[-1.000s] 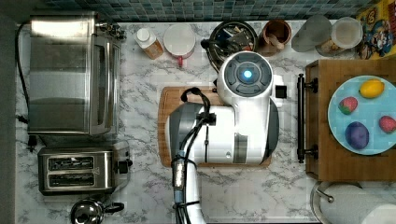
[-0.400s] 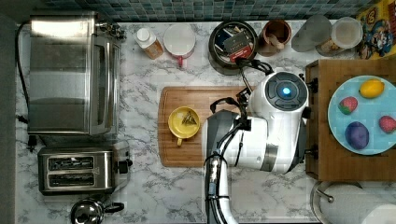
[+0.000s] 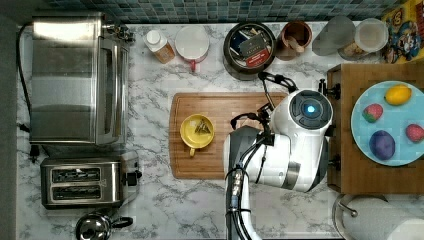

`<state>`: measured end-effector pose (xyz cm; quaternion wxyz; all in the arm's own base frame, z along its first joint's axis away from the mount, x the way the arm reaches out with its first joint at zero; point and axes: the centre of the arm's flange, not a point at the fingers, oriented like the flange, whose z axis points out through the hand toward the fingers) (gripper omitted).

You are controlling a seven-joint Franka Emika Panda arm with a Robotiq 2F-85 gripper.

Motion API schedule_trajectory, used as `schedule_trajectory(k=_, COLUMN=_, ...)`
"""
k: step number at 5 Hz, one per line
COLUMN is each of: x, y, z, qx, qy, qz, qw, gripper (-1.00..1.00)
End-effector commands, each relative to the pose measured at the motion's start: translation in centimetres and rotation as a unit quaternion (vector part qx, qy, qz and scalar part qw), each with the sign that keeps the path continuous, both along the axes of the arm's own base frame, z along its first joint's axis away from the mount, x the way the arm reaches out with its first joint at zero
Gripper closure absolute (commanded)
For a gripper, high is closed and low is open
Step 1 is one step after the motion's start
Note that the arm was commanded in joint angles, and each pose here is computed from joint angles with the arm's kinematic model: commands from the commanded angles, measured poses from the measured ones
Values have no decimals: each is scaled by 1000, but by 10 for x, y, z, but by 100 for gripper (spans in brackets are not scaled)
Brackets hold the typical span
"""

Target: Open the lid of the tea container.

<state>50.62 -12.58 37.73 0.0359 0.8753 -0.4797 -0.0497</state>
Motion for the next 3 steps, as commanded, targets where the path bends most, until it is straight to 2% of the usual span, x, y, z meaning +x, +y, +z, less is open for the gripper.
schedule_trajectory(k=1, x=-11, y=9, z=-27, qx=12, qy=-54, qz=14, qw=998, gripper=-100)
schedule_trajectory(k=3, x=1, y=3, z=-51, qx=10, qy=-23, qz=-4, qw=1000, gripper=-100)
